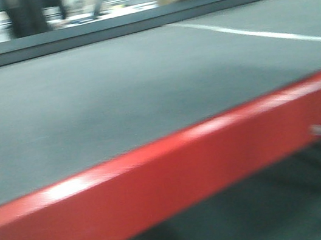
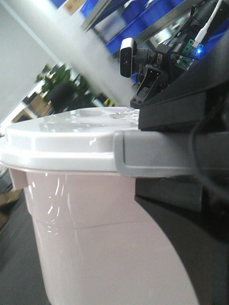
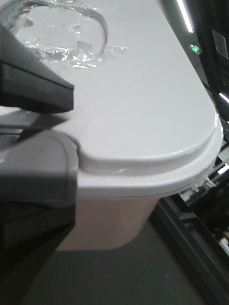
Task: Grab white bin and place on right shelf
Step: 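Hold the bin with both grippers while driving away from the table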
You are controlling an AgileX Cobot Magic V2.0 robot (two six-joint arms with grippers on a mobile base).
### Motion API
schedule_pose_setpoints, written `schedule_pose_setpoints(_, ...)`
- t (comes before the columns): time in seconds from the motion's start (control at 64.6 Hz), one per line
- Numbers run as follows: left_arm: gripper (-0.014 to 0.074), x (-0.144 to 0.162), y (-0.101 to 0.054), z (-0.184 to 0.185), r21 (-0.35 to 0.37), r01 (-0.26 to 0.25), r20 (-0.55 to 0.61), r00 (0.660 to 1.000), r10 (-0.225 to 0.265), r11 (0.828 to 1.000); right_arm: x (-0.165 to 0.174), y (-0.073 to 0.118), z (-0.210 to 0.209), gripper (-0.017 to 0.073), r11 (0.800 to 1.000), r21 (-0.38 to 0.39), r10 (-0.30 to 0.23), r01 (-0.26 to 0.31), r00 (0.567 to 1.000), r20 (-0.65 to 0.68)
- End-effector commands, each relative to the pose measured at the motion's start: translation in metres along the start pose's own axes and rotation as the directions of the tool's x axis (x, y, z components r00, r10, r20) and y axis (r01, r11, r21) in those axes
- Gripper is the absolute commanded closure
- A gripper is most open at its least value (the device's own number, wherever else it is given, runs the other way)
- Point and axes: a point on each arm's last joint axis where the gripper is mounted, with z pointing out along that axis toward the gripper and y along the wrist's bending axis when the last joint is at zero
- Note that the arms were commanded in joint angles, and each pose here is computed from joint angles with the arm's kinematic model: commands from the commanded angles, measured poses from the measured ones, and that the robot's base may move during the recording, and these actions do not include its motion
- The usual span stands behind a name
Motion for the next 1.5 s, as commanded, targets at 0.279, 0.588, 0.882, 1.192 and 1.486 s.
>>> schedule_pose_setpoints(0.279, 0.0712, 0.0077, -0.0565, -0.0055, 0.305, 0.02, -0.1, 0.995, 0.012, 0.952, -0.0123, 0.0346, -0.0031, 0.0503, 0.986, -0.163, -0.029, 0.039, 0.998, 0.06)
schedule_pose_setpoints(0.588, 0.0712, 0.0077, -0.0565, -0.0055, 0.305, 0.02, -0.1, 0.995, 0.012, 0.952, -0.0123, 0.0346, -0.0031, 0.0503, 0.986, -0.163, -0.029, 0.039, 0.998, 0.06)
schedule_pose_setpoints(0.882, 0.0712, 0.0077, -0.0565, -0.0055, 0.305, 0.02, -0.1, 0.995, 0.012, 0.952, -0.0123, 0.0346, -0.0031, 0.0503, 0.986, -0.163, -0.029, 0.039, 0.998, 0.06)
schedule_pose_setpoints(1.192, 0.0712, 0.0077, -0.0565, -0.0055, 0.305, 0.02, -0.1, 0.995, 0.012, 0.952, -0.0123, 0.0346, -0.0031, 0.0503, 0.986, -0.163, -0.029, 0.039, 0.998, 0.06)
schedule_pose_setpoints(1.486, 0.0712, 0.0077, -0.0565, -0.0055, 0.305, 0.02, -0.1, 0.995, 0.012, 0.952, -0.0123, 0.0346, -0.0031, 0.0503, 0.986, -0.163, -0.029, 0.039, 0.998, 0.06)
